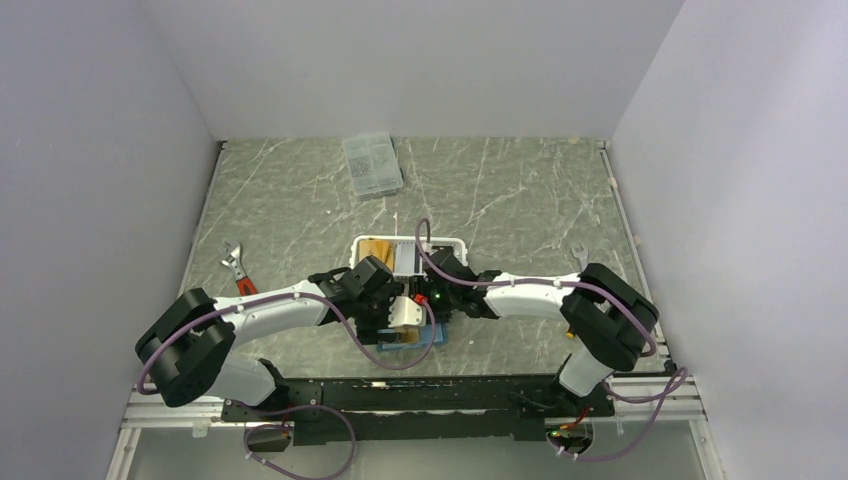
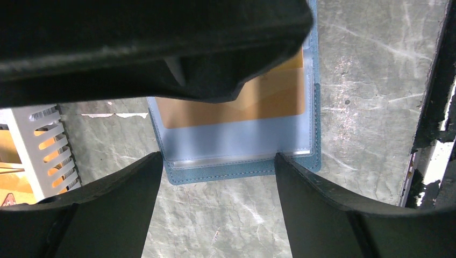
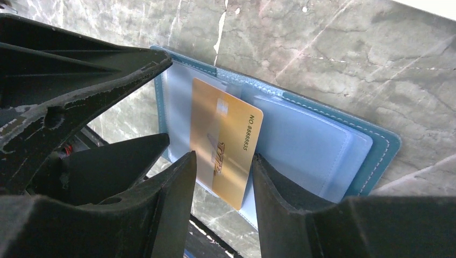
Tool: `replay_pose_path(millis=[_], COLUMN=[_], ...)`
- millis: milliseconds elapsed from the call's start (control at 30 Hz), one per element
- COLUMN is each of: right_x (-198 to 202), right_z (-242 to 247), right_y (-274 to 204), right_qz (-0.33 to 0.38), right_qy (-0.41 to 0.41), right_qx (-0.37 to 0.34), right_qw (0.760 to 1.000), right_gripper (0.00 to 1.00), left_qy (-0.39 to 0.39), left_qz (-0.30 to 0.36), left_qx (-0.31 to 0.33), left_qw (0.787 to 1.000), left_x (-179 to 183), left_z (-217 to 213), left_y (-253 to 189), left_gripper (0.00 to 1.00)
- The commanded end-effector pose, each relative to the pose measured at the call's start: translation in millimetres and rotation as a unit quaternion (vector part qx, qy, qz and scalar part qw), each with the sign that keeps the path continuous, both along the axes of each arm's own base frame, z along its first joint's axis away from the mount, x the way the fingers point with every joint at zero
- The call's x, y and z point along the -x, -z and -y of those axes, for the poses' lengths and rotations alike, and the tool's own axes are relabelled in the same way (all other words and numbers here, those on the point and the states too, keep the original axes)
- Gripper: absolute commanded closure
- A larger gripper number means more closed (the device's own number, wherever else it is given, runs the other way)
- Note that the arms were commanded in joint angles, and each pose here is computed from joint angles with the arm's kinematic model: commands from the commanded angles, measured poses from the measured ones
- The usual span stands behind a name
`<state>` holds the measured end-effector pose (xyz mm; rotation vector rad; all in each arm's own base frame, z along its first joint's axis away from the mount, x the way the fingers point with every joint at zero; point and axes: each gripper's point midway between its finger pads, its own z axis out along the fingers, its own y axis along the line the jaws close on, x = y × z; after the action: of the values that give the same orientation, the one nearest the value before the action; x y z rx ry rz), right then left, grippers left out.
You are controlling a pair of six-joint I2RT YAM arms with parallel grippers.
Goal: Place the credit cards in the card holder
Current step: Insert the credit card into the card holder.
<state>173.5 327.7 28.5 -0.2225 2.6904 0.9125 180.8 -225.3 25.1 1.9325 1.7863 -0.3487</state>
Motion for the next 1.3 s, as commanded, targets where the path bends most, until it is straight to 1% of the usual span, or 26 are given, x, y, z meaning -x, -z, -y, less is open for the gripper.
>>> replay_pose_path(millis=[0, 233, 400, 500, 667, 733, 867, 900, 1133, 1267], right_x=[2, 10, 9, 13, 13, 14, 14, 14, 12, 12], right_z=[14, -1, -11, -11, 1, 6, 3, 0, -12, -20], right_y=[23, 23, 2, -1, 2, 2, 3, 3, -2, -7], right_qz=[0.001, -0.001, 0.017, 0.013, 0.007, 0.007, 0.005, 0.005, 0.010, 0.013], right_qy=[0.016, -0.001, -0.013, -0.019, -0.008, -0.004, -0.010, -0.013, -0.032, -0.045], right_qx=[0.055, 0.029, -0.025, -0.050, -0.052, -0.053, -0.054, -0.057, -0.062, -0.070], right_qw=[0.998, 1.000, 0.999, 0.999, 0.999, 0.999, 0.998, 0.998, 0.997, 0.996], right_gripper=[0.54, 0.55, 0.55, 0.58, 0.64, 0.67, 0.88, 0.92, 1.00, 1.00], left_qy=[0.003, 0.002, 0.002, 0.002, 0.001, 0.001, 0.000, 0.001, 0.000, 0.001], left_qz=[0.001, 0.001, 0.002, 0.002, 0.002, 0.002, 0.000, 0.001, 0.002, 0.002], left_qx=[-0.025, -0.024, -0.026, -0.025, -0.026, -0.028, -0.028, -0.028, -0.027, -0.026], left_qw=[1.000, 1.000, 1.000, 1.000, 1.000, 1.000, 1.000, 1.000, 1.000, 1.000], left_x=[1, 1, 0, 0, 0, 1, 1, 0, -1, -1], left_z=[-8, -8, -8, -8, -9, -9, -9, -9, -8, -7], left_y=[10, 10, 10, 10, 10, 11, 12, 11, 9, 9], left_gripper=[0.18, 0.18, 0.18, 0.18, 0.18, 0.18, 0.18, 0.18, 0.18, 0.18])
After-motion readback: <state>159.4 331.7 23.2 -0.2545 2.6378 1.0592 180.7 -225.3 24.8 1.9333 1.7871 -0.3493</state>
